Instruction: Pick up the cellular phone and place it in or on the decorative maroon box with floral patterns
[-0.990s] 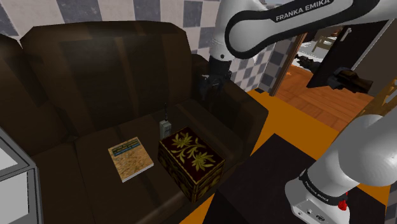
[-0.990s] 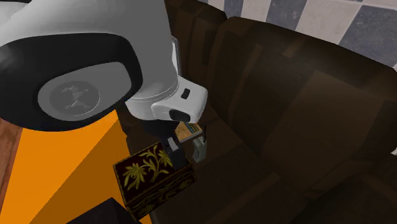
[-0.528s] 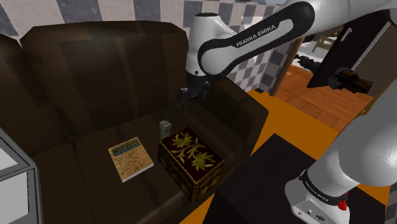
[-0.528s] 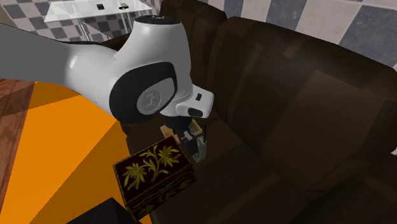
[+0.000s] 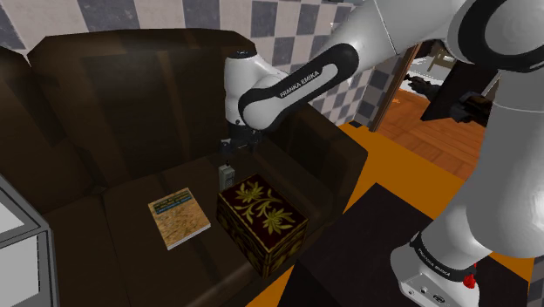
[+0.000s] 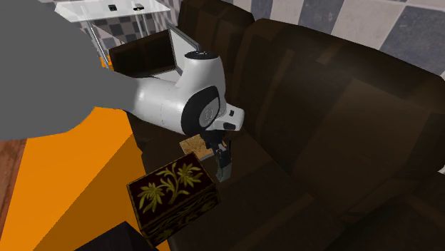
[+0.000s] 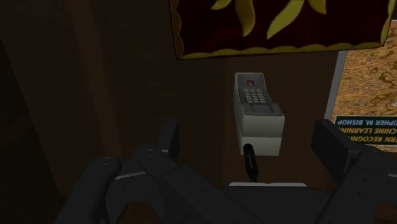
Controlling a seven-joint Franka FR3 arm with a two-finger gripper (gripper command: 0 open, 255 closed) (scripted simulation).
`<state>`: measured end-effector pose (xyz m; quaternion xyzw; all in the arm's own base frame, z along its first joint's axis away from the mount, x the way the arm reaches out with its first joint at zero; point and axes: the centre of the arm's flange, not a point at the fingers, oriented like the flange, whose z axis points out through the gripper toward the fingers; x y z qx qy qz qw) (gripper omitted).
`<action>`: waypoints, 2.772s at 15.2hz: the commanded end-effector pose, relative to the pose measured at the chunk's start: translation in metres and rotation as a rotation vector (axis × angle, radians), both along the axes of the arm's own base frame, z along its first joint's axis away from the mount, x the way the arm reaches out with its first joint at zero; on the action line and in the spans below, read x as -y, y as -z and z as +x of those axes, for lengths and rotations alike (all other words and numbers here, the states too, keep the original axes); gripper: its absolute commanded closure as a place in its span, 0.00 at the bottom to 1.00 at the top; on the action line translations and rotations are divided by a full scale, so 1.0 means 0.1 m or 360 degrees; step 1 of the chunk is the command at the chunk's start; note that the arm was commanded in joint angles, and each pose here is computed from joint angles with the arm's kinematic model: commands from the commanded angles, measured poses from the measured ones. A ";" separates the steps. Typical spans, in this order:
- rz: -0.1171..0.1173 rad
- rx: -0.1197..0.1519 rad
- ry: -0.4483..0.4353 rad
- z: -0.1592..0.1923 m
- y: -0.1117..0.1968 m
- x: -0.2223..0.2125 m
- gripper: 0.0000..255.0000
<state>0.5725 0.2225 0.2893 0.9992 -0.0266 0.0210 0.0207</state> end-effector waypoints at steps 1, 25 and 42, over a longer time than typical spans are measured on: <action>-0.0018 -0.0003 -0.0005 0.15 0.19 -0.14 0.00; -0.0044 -0.0007 -0.0015 0.39 0.89 -0.29 1.00; -0.0044 -0.0008 -0.0015 0.39 0.26 -0.29 1.00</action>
